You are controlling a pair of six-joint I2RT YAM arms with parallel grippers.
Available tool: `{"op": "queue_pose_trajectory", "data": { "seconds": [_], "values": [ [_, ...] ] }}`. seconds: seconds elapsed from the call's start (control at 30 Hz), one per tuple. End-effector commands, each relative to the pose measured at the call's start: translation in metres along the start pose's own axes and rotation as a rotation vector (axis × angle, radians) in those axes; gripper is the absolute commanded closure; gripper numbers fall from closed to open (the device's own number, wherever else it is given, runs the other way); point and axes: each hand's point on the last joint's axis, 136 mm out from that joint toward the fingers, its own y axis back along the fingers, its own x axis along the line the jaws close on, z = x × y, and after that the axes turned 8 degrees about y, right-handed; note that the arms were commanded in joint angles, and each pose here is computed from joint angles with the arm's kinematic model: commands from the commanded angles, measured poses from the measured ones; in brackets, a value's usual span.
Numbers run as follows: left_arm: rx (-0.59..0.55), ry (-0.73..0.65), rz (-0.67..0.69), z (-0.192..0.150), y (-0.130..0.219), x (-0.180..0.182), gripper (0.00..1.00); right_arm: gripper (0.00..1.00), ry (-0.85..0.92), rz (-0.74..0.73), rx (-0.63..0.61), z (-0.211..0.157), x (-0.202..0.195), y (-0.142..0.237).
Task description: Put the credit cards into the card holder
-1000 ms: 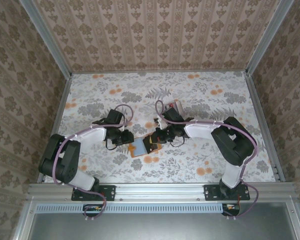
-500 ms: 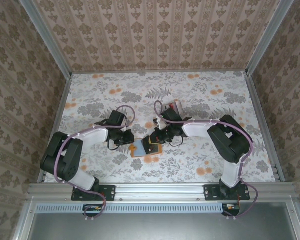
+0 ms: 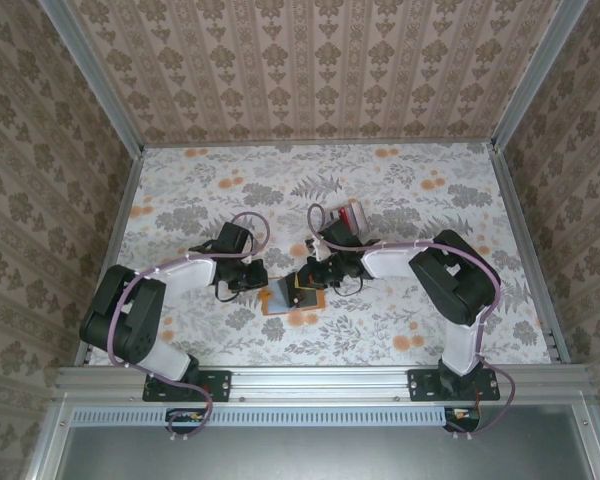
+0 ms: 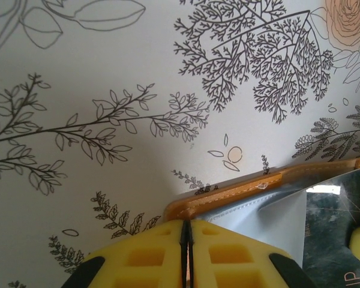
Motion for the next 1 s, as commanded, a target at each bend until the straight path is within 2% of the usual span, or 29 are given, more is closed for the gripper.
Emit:
{"op": "queue_pose_trajectory", "data": {
  "seconds": [0.0, 0.2, 0.33, 0.4, 0.6, 0.77, 0.87, 0.97],
  "values": [
    [0.087, 0.036, 0.068, -0.029, -0.011, 0.021, 0.89, 1.0, -0.008, -0.073, -0.034, -0.001, -0.009, -0.008],
    [0.079, 0.036, 0.065, -0.026, -0.01, 0.019, 0.87, 1.0, 0.017, -0.103, -0.016, -0.01, -0.001, -0.014],
    [0.074, 0.036, 0.06, -0.025, -0.007, 0.016, 0.8, 1.0, 0.032, -0.152, -0.018, -0.012, -0.007, -0.011],
    [0.061, 0.031, 0.064, -0.023, 0.0, 0.014, 0.75, 1.0, 0.035, -0.175, -0.025, -0.013, -0.011, -0.007],
    [-0.001, 0.013, 0.03, -0.022, 0.031, 0.004, 0.72, 1.0, 0.03, -0.206, -0.026, -0.016, -0.019, -0.005],
    [0.034, 0.007, -0.023, -0.046, 0.042, -0.002, 0.71, 1.0, 0.057, -0.237, -0.022, -0.013, -0.02, -0.002],
    [0.066, 0.004, -0.008, -0.064, 0.035, 0.005, 0.66, 1.0, 0.109, -0.273, -0.002, -0.011, -0.023, 0.001],
    [0.097, 0.025, 0.019, -0.074, 0.022, 0.018, 0.64, 1.0, 0.156, -0.276, 0.019, -0.007, -0.02, 0.003]
  ]
}}
